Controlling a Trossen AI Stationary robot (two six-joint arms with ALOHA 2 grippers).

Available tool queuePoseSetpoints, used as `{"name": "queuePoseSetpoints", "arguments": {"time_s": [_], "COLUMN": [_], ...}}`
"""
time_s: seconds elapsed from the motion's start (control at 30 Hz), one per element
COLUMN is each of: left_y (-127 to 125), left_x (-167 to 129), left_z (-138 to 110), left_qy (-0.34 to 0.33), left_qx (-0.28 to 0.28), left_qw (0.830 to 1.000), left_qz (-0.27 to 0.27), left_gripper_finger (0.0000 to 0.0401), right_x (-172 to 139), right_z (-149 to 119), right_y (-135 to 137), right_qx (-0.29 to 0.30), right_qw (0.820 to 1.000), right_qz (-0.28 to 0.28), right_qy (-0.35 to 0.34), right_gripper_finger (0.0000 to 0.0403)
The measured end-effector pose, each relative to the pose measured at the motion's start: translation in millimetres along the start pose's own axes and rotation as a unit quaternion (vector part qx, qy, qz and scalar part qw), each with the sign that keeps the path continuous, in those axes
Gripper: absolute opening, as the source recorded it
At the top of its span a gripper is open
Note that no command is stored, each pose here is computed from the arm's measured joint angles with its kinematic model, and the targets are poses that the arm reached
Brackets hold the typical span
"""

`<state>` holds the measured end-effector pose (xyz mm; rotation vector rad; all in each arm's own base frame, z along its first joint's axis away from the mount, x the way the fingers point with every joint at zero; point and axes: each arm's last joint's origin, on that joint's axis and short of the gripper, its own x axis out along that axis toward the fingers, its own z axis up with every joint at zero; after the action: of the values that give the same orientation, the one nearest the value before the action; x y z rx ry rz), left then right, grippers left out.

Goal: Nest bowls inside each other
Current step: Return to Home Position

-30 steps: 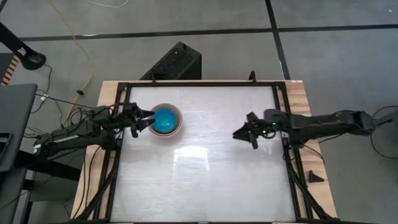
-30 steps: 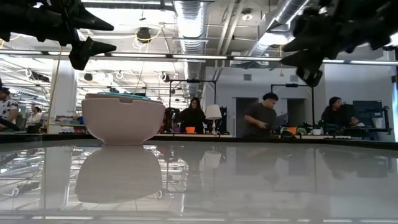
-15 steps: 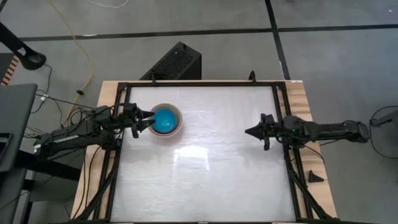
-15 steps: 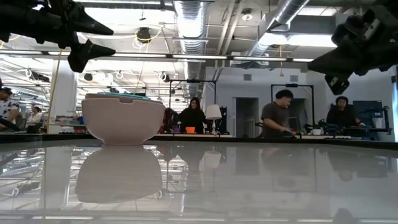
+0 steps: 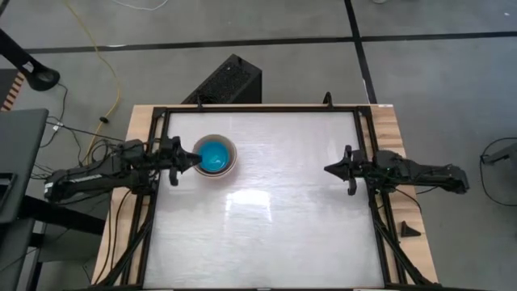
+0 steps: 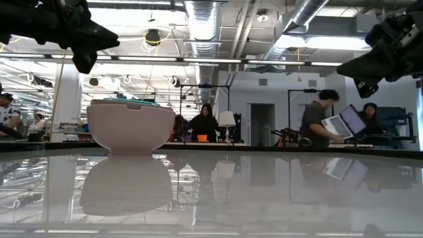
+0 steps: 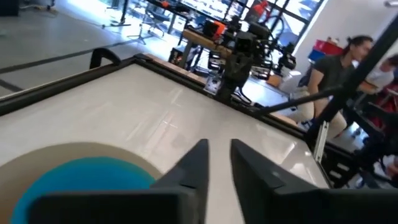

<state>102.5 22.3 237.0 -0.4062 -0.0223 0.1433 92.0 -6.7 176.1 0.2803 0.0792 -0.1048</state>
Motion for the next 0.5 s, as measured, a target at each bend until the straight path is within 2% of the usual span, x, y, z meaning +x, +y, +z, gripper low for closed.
{"name": "queuePoseSetpoints", "arguments": {"time_s": [0.13,0.33,0.5], "left_y": [-2.4,3.9,3.8], "left_x": [1.6,0.3,-7.4], "left_z": [-3.6,-24.9,-26.6], "left_qy": [-0.013,-0.035,-0.042], "left_qx": [0.010,-0.008,-0.003], "left_qw": [1.000,0.999,0.998], "left_qz": [-0.023,-0.041,-0.053], "left_gripper_finger": [0.0007,0.0001,0.0000], "right_x": [-1.0,-1.0,-1.0], "right_z": [-1.8,-1.7,-2.4], "right_y": [0.1,0.1,0.0], "right_qx": [-0.001,-0.001,-0.001], "right_qw": [1.000,1.000,1.000], "right_qz": [0.003,0.003,0.003], "right_qy": [0.007,0.008,0.011], "right_gripper_finger": [0.0031,0.0028,0.0037]}}
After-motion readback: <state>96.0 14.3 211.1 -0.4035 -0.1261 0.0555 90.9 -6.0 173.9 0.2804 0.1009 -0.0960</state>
